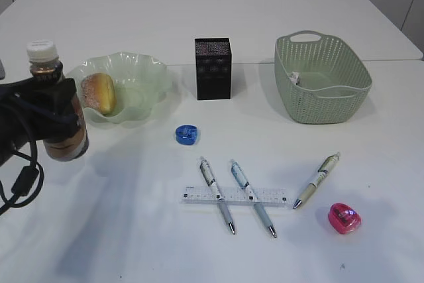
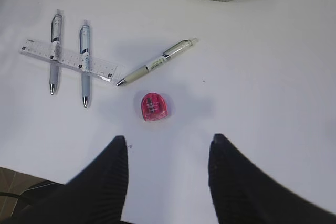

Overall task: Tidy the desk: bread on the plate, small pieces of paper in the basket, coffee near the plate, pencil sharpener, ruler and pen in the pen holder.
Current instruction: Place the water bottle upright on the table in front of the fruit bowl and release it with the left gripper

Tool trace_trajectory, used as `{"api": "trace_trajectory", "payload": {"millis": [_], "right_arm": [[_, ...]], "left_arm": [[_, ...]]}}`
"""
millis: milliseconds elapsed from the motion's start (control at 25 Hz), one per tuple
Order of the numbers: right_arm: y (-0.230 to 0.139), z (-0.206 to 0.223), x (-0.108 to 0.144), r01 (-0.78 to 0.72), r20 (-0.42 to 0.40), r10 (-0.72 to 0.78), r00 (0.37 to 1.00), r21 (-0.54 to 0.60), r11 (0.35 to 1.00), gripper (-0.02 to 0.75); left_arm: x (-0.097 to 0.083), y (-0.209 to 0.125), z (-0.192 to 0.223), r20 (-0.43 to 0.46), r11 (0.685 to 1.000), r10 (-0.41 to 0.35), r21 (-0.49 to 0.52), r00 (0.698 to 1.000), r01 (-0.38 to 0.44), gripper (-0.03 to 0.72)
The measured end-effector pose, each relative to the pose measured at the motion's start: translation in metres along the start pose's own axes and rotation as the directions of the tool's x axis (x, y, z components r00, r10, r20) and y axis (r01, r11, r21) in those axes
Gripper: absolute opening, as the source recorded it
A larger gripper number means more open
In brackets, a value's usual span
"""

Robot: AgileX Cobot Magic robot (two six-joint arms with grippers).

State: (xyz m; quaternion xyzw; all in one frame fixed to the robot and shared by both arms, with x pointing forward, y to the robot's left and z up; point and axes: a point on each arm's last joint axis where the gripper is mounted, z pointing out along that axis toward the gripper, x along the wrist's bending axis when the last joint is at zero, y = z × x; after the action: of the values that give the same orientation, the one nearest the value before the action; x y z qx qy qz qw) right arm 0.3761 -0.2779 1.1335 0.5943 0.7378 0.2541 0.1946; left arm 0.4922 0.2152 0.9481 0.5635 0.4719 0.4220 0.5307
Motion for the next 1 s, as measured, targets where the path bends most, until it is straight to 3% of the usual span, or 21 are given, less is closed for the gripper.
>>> {"api": "trace_trajectory", "payload": {"millis": [280,680,1000], "right_arm": [[0.0,0.0,0.0,0.0,0.0,0.0,1.0,-0.001,1.0,0.396],[0.001,0.0,0.0,0.0,0.001,0.0,1.0,-0.009,1.0,0.396],[0.001,0.0,0.0,0.0,0.002,0.0,1.0,-0.013,1.0,0.396]], "left_arm": [[-0.001,-0.024,0.006,0.007,0.996,0.021,0.086,1.0,-0.021,0.285],[-0.003,-0.024,0.02,0.006,0.997,0.017,0.07,1.0,-0.017,0.285],[0.015,-0.031,0.033,-0.062,0.996,0.014,0.084,0.998,-0.009,0.285]]}}
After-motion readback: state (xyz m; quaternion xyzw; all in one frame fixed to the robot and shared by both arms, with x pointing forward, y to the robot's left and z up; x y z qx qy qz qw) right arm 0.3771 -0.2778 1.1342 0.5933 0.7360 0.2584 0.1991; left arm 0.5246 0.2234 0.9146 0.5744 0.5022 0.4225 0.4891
